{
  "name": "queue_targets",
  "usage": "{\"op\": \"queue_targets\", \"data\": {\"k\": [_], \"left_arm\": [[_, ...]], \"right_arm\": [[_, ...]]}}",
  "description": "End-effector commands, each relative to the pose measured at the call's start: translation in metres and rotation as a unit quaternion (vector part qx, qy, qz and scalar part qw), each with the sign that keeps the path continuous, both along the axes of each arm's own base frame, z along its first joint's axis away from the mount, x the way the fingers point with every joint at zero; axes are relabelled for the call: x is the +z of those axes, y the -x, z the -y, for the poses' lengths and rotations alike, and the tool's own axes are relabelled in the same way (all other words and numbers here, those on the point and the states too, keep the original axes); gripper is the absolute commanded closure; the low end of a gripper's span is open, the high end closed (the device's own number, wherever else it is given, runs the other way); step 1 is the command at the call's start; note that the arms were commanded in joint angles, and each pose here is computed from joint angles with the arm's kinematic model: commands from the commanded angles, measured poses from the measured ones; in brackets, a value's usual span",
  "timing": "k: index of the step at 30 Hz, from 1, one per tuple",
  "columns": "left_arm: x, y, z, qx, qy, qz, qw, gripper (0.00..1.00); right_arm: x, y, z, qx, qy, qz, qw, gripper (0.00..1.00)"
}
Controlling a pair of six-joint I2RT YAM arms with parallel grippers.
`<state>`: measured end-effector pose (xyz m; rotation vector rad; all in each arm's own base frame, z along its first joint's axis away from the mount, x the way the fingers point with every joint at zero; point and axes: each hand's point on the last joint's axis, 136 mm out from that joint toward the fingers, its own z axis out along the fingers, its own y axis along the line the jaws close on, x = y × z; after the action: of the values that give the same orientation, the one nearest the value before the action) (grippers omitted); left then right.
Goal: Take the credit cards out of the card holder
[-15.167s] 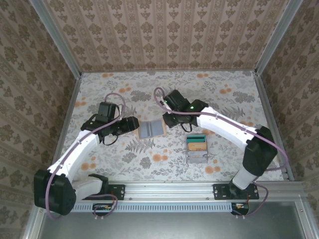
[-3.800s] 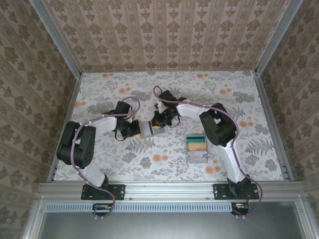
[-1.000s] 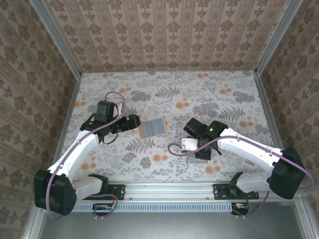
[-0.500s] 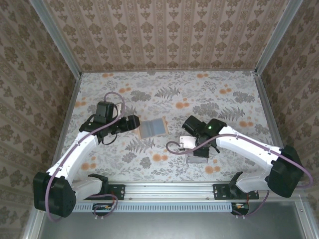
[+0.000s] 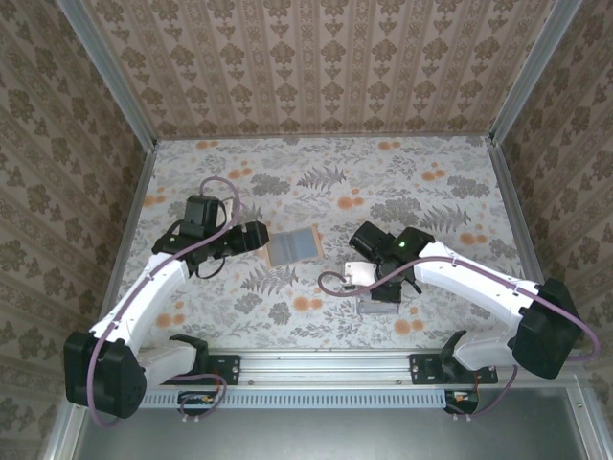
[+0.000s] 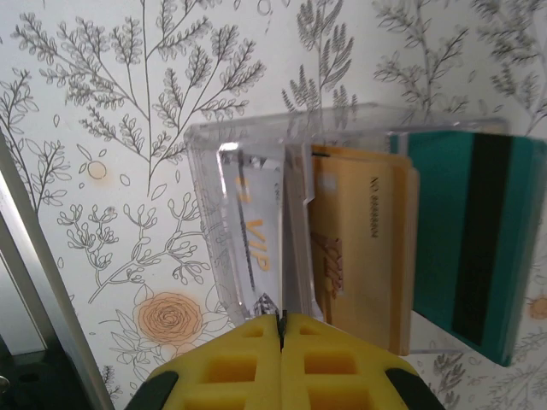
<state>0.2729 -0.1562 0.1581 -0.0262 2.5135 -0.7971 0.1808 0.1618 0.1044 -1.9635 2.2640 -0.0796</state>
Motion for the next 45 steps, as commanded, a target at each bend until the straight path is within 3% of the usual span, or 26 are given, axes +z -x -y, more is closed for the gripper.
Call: {"op": "queue_targets", "data": {"k": [1,6,7,8,9,15,18,19,20,21,28,35,40,45], "left_arm": [[-0.006,0.004,-0.005,0.005,-0.006,-0.009,1.0,0.17],[-0.006,0.003,-0.006,0.006,-0.006,-0.009,1.0,0.17],[-0.007,0.003,-0.006,0.006,-0.006,-0.009,1.0,0.17],[-0.007,0.003,-0.006,0.007,-0.006,-0.009,1.0,0.16],[-0.007,0.003,-0.006,0.007,-0.005,-0.01,1.0,0.16],[-0.007,0.003,-0.007,0.007,-0.008,-0.01,1.0,0.16],[-0.009,0.003,-0.008,0.009,-0.012,-0.012,1.0,0.16],[-0.009,0.004,-0.008,0.009,-0.011,-0.013,1.0,0.12],[-0.009,0.003,-0.008,0.009,-0.012,-0.012,1.0,0.02],[-0.009,0.003,-0.008,0.009,-0.011,-0.012,1.0,0.0],[-0.016,0.002,-0.003,0.002,-0.003,-0.023,1.0,0.0],[-0.027,0.001,0.001,0.005,0.006,-0.049,0.999,0.0],[-0.032,0.001,0.003,0.016,0.02,-0.068,0.997,0.07],[-0.039,0.001,0.006,0.026,0.031,-0.083,0.996,0.15]], "right_arm": [[-0.012,0.013,0.005,0.016,0.01,-0.027,0.999,1.0],[-0.017,0.012,0.007,0.01,0.011,-0.022,1.0,1.0],[-0.016,0.011,0.007,0.008,0.01,-0.019,1.0,0.92],[-0.016,0.007,0.006,0.004,0.01,-0.012,1.0,0.74],[-0.015,0.004,0.005,-0.002,0.009,-0.004,1.0,0.64],[-0.001,-0.018,-0.006,-0.042,-0.017,0.036,0.998,0.59],[0.01,-0.033,-0.015,-0.092,-0.042,0.051,0.994,0.6],[0.013,-0.036,-0.019,-0.098,-0.049,0.053,0.993,0.61],[0.016,-0.039,-0.023,-0.109,-0.057,0.054,0.991,0.62],[0.019,-0.043,-0.027,-0.123,-0.07,0.058,0.988,0.63],[0.043,-0.074,-0.075,-0.276,-0.176,0.036,0.944,0.69],[0.031,-0.104,-0.124,-0.418,-0.206,-0.041,0.884,1.0],[0.001,-0.121,-0.149,-0.475,-0.201,-0.084,0.853,1.0],[-0.021,-0.143,-0.15,-0.531,-0.203,-0.082,0.819,1.0]]}}
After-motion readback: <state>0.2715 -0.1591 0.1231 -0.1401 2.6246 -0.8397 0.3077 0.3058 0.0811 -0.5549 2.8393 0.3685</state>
